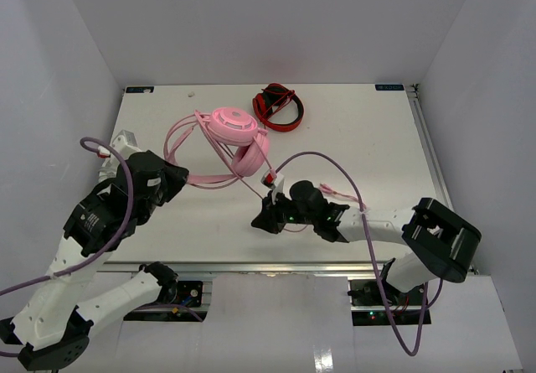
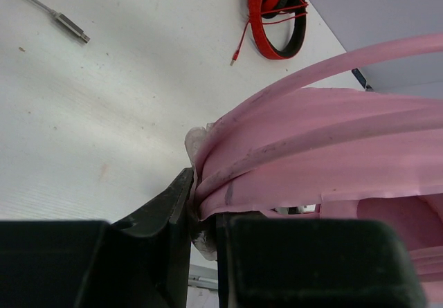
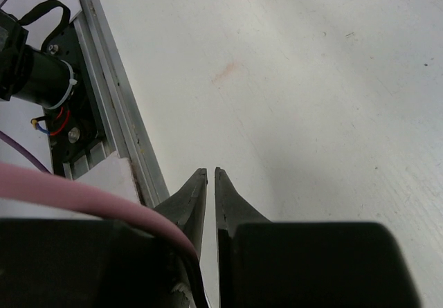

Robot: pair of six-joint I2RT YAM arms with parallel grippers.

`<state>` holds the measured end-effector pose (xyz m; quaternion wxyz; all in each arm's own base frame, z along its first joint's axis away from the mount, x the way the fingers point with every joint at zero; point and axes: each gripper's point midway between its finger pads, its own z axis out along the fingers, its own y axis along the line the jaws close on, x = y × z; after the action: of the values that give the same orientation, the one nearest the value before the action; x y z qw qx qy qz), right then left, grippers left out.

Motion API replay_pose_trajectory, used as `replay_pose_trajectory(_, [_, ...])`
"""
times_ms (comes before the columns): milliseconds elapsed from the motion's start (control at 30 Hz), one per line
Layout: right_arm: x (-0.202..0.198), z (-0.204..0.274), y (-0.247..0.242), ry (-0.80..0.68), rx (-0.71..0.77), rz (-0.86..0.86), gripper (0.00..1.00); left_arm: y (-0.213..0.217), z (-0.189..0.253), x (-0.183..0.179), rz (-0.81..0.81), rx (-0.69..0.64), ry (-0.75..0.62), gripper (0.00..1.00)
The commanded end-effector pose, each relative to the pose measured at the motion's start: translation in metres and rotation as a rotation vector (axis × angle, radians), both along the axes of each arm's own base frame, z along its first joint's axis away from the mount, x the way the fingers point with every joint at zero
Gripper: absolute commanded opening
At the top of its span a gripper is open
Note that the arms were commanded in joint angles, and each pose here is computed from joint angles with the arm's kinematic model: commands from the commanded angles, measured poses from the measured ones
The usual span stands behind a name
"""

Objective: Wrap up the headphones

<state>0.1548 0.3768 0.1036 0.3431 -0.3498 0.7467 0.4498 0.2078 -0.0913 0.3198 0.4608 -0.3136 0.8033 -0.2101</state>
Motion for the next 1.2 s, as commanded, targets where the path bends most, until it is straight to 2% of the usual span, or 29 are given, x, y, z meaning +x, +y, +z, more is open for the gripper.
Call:
replay_pose_trajectory(0, [0.013,0.001,0.003,-0.036,0.018,-0.043,0.14,-0.012,0.047,-0.002,-0.029,-0.180,-0.124,0.00])
replay_pose_trajectory(167, [0.027,-0.009,-0.005,-0.029,0.005,-0.079,0.08,-0.013,0.061,-0.014,-0.094,-0.191,-0.165,0.00])
replay_pose_trajectory(333, [0.039,-0.020,-0.011,-0.003,0.001,-0.089,0.08,-0.021,0.073,-0.023,-0.187,-0.182,-0.192,0.00])
replay_pose_trajectory(533, [0.061,-0.019,-0.021,0.015,0.022,-0.113,0.08,-0.046,0.069,-0.031,-0.419,-0.075,-0.250,0.00])
replay_pose_trajectory(833, [0.106,0.020,-0.047,-0.029,0.039,-0.211,0.09,-0.087,0.027,-0.043,-0.812,0.125,-0.234,0.00])
replay_pose_trajectory(1000, [0.142,0.062,-0.062,-0.089,0.038,-0.267,0.09,-0.091,-0.028,-0.034,-0.872,0.231,-0.135,0.00])
replay_pose_trajectory(1167, [0.167,0.096,-0.076,-0.129,-0.025,-0.266,0.10,-0.094,-0.069,-0.024,-0.932,0.331,-0.031,0.00])
